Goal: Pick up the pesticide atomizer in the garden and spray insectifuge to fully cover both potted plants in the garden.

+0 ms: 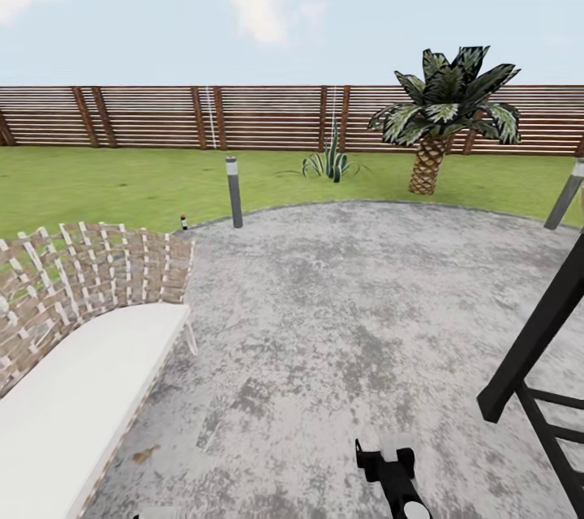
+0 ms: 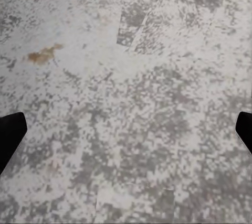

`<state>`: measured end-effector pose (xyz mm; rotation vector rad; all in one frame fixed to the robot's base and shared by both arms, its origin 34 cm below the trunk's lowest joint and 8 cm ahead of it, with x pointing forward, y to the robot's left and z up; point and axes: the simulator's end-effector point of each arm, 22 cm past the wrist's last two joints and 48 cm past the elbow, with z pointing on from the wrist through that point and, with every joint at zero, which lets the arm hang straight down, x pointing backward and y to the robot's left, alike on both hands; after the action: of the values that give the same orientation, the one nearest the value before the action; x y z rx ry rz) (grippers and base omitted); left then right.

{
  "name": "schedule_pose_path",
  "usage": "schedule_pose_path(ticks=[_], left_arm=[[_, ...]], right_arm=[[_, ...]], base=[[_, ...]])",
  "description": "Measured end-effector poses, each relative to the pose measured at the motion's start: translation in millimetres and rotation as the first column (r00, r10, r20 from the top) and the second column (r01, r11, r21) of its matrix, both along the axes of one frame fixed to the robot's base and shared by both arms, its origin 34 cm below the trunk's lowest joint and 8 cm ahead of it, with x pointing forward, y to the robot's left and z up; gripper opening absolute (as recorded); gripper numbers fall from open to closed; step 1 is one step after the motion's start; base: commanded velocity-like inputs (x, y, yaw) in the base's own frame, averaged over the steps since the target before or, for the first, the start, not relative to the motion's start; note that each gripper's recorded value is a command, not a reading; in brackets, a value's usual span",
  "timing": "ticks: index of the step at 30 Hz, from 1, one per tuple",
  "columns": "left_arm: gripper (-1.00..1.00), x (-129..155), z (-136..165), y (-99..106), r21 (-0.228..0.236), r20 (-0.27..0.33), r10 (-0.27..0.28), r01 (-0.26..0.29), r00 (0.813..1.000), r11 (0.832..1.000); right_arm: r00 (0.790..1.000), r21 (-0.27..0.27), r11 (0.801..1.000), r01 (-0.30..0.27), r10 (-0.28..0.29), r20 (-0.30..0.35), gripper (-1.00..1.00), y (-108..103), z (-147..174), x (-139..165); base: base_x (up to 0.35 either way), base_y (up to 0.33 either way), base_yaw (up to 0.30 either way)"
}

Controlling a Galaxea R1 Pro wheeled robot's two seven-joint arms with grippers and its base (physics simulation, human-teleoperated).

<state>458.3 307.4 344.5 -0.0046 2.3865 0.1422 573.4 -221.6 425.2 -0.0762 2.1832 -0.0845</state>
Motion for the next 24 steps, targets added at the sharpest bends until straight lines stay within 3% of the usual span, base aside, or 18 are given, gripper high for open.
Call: schedule_pose_path(ticks=[24], left_arm=[[1.00, -0.9, -0.4, -1.0, 0.000, -0.001, -0.003, 0.003, 1.000, 1.000]], right_arm=[[1.000, 0.000, 1.000, 0.002, -0.002, 0.000, 1.00, -0.5, 0.0, 0.0]], base=[[0.337, -0.038, 0.000]])
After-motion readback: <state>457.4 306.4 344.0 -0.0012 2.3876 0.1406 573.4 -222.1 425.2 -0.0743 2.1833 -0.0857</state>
